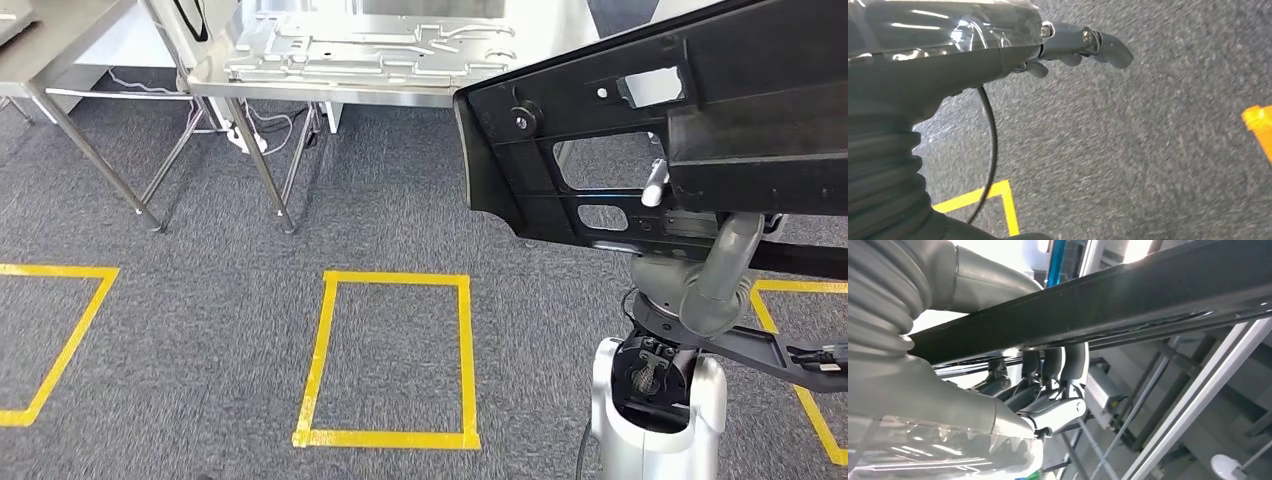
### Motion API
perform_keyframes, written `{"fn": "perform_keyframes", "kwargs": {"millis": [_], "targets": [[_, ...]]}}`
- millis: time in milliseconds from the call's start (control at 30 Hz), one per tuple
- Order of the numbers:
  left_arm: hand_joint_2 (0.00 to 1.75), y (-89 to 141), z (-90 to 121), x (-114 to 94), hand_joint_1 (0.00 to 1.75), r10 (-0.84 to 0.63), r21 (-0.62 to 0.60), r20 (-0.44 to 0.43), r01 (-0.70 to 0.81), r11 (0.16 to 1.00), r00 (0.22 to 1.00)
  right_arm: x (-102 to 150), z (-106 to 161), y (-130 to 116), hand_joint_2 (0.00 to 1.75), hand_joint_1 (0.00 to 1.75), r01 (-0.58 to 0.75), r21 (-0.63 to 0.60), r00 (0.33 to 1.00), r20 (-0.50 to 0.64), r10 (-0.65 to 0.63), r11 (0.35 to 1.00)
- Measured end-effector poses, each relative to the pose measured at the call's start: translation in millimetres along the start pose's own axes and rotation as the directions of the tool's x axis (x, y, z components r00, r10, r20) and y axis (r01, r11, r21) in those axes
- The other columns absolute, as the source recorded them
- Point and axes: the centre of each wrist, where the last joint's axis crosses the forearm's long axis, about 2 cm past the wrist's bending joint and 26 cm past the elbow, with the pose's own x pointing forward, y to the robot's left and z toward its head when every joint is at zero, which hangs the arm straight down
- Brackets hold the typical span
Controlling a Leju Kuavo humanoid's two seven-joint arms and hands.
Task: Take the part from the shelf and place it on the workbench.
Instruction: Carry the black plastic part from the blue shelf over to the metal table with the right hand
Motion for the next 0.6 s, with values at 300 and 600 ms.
{"fn": "perform_keyframes", "kwargs": {"millis": [300, 600], "targets": [[1.75, -0.2, -0.5, 2.1, 0.0, 0.003, 0.001, 0.004, -0.003, 1.0, 1.0, -1.2, -3.3, 3.3, 1.75, 1.75, 0.0, 0.015, 1.0, 0.0, 0.0, 1.0], [1.75, -2.3, -0.8, 3.2, 0.0, 0.005, -0.006, 0.005, -0.005, 1.0, 1.0, -0.6, -1.5, 1.7, 1.75, 1.75, -0.006, 0.01, 1.0, -0.006, 0.006, 1.0]]}}
